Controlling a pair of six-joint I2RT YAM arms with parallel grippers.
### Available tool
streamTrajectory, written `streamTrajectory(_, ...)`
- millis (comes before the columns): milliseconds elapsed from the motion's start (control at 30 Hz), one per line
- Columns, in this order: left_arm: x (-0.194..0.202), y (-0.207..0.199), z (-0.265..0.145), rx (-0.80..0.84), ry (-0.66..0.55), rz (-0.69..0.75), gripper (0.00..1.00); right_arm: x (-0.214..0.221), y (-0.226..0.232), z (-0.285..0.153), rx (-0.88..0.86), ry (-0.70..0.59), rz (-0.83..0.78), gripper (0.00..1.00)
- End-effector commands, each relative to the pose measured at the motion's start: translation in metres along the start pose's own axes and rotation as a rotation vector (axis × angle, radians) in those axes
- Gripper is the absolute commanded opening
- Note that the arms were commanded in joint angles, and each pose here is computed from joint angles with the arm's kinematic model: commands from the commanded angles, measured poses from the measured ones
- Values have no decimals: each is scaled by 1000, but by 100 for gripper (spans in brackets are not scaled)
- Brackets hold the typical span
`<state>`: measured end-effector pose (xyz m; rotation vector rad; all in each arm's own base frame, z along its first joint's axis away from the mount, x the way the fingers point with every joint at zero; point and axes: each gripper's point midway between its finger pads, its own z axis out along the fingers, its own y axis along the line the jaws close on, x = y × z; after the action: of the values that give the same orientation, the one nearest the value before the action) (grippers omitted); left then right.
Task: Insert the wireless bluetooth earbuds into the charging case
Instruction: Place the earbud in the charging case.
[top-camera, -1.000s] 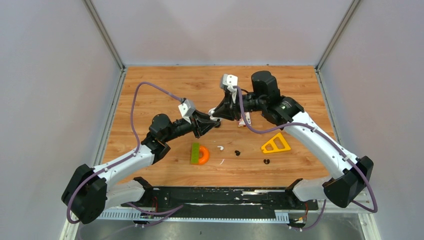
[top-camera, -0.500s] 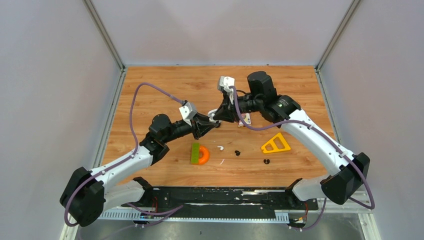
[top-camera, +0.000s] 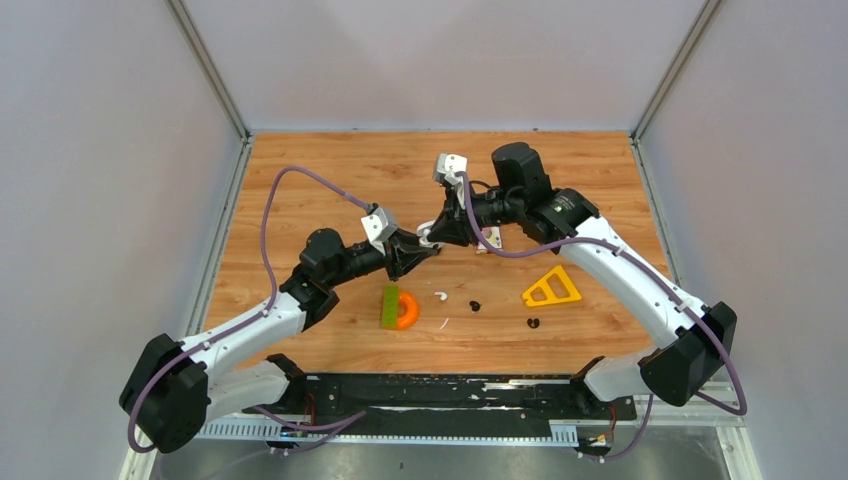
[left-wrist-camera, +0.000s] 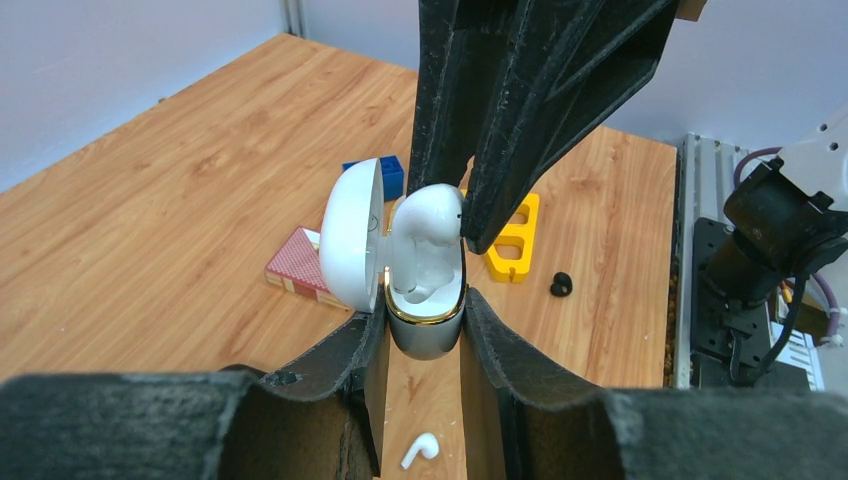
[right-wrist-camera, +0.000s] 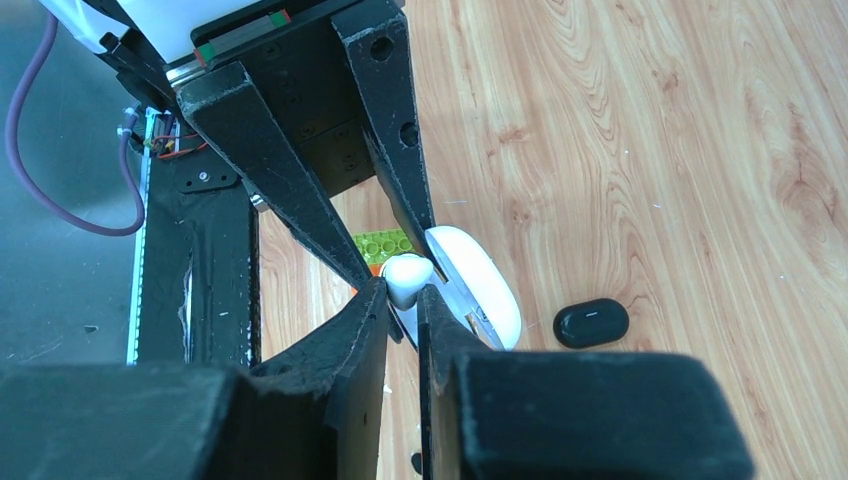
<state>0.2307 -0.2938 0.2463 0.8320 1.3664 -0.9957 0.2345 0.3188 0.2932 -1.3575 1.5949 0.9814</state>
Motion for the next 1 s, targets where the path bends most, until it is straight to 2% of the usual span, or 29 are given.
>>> streamTrajectory(0, -20, 0, 1, -3, -50, 48, 0, -17, 0, -6, 2, -33, -42, 0)
streamTrajectory(833, -21, -3, 0, 7, -58, 56, 0, 2, 3, 8, -46, 6, 18, 0)
streamTrajectory(867, -21, -3, 0, 8, -59, 57, 0, 2, 1, 9, -39, 10, 22, 1)
streamTrajectory(967, -20, -4, 0, 14, -58, 62, 0, 5, -3, 11, -30, 30, 46, 11)
